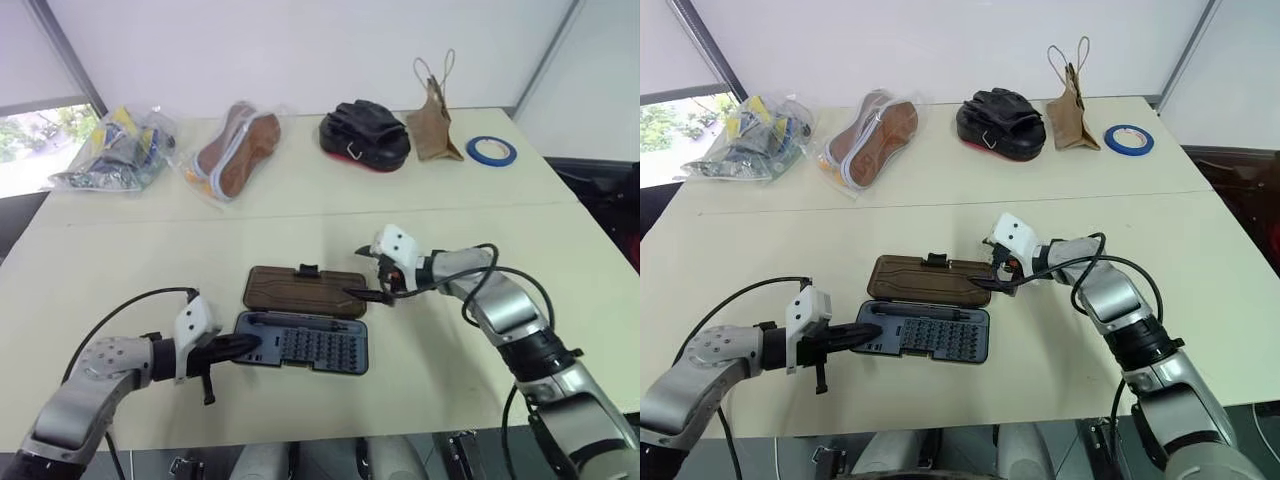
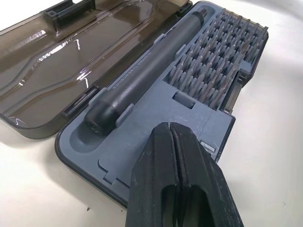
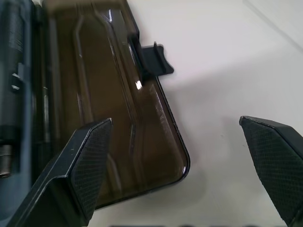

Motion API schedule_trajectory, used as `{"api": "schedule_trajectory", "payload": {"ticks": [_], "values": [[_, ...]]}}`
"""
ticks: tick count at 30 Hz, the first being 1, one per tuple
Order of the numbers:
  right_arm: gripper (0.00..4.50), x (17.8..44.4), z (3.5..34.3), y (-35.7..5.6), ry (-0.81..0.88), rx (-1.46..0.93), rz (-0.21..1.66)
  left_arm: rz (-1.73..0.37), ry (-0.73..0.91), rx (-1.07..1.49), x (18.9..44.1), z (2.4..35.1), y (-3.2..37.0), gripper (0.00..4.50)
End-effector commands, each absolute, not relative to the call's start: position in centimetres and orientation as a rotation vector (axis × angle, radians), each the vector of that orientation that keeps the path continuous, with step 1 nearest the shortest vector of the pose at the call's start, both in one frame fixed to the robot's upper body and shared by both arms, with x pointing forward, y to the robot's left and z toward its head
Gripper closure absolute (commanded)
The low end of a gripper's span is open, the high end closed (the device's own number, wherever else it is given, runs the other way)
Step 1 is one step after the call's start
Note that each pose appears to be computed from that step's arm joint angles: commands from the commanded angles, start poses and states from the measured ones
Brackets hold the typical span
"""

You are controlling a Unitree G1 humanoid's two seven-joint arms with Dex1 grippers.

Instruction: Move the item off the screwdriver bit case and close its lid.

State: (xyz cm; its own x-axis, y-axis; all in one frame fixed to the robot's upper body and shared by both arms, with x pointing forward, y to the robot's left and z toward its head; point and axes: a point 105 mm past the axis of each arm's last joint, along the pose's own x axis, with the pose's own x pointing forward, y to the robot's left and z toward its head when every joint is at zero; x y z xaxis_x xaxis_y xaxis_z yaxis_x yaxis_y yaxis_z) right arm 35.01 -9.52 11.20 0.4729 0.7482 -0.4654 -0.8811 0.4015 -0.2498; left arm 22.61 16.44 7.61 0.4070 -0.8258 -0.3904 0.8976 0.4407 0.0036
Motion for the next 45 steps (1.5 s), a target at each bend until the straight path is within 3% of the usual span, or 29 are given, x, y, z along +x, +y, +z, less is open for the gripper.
{"api": "schedule_trajectory", "payload": {"ticks": [1,4,8,13,14,20,26,30,35,41,45], "values": [[0.00,35.5,11.4,-8.9,0.311,-0.524,1.074,-1.094,0.430,0.207,21.6,6.2,16.4,4.49],[0.00,35.2,9.9,-9.2,0.394,-0.552,1.105,-1.079,0.430,0.194,21.4,6.3,16.3,4.49],[1.73,34.3,8.2,-9.0,0.451,-0.581,1.173,-1.046,0.431,0.204,21.3,5.9,16.4,4.50],[4.25,34.1,7.1,-8.7,0.452,-0.642,1.237,-1.033,0.433,0.180,21.1,5.6,16.0,4.50],[4.38,34.1,7.0,-8.8,0.453,-0.659,1.243,-1.031,0.434,0.176,21.0,5.6,15.9,4.50],[4.38,35.2,7.2,-8.4,0.363,-0.764,1.245,-1.019,0.432,0.162,21.2,5.9,15.5,4.50],[4.38,36.7,12.5,-7.9,0.071,-0.921,1.153,-1.009,0.429,0.152,21.5,6.2,15.4,4.50],[4.38,35.9,15.0,-7.9,-0.024,-0.942,1.132,-1.009,0.430,0.144,21.7,6.3,15.3,4.50],[4.38,34.5,16.1,-7.8,-0.078,-0.959,1.130,-1.001,0.402,0.090,22.4,7.0,15.1,4.50],[4.38,34.1,15.8,-8.2,-0.080,-0.972,1.124,-1.176,0.368,-0.066,21.0,12.1,13.2,4.50],[4.38,34.2,15.8,-8.2,-0.087,-0.974,1.122,-1.210,0.238,-0.197,22.2,17.9,13.4,4.50]]}}
